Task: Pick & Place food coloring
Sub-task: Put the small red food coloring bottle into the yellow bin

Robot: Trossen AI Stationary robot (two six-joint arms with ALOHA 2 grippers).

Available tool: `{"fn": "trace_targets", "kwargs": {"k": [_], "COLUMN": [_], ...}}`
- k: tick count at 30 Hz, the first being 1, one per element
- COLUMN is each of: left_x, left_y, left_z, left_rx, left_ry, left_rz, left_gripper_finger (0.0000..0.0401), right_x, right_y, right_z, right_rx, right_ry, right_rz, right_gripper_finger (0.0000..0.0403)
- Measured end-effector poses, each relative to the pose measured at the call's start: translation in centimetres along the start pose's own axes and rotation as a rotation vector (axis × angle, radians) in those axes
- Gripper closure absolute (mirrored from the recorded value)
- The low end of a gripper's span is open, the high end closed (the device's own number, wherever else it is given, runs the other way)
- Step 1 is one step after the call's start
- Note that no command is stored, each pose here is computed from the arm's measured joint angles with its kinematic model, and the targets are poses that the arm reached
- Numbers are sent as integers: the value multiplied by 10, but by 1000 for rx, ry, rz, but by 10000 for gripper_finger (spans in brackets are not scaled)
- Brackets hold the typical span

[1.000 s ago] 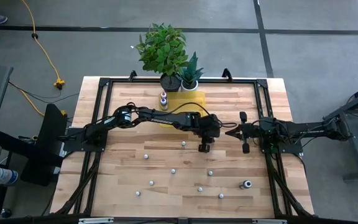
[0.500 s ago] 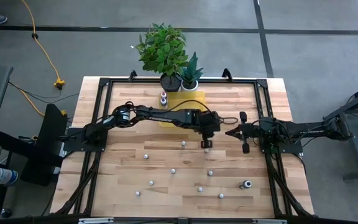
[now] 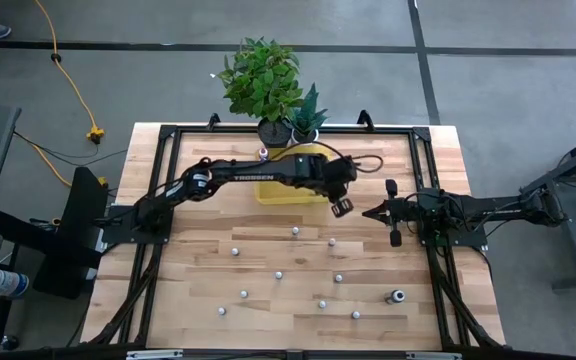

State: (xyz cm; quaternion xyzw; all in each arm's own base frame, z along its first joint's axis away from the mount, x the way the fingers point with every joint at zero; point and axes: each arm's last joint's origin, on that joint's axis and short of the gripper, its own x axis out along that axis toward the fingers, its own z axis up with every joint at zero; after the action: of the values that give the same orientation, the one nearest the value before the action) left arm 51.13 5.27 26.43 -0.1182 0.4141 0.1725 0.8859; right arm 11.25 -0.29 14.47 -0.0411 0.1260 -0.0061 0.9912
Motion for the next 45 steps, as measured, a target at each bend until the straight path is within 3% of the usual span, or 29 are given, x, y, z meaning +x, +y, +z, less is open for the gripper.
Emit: {"fn": "trace_targets", "kwargs": {"k": [18,28,36,45], "left_x": [-18,-39,-31,5], "left_y": [23,47,76,79], "left_z": [5,-33,-45,-49], "left_rx": [-48,-41,-80,-125], "left_ry": [-13,-51,-14,-24], "left_rz": [119,120,165,150], "left_gripper_finger": [366,366,366,366], "right_x": [0,0,0,0], "right_y": [0,0,0,0], "right_z": [0,0,0,0], "right_rx": [0,0,0,0], "right_ry": [0,2,3,2], "right_rz": [0,-1,-1,-1], "right_gripper_finger": [402,402,402,402]}}
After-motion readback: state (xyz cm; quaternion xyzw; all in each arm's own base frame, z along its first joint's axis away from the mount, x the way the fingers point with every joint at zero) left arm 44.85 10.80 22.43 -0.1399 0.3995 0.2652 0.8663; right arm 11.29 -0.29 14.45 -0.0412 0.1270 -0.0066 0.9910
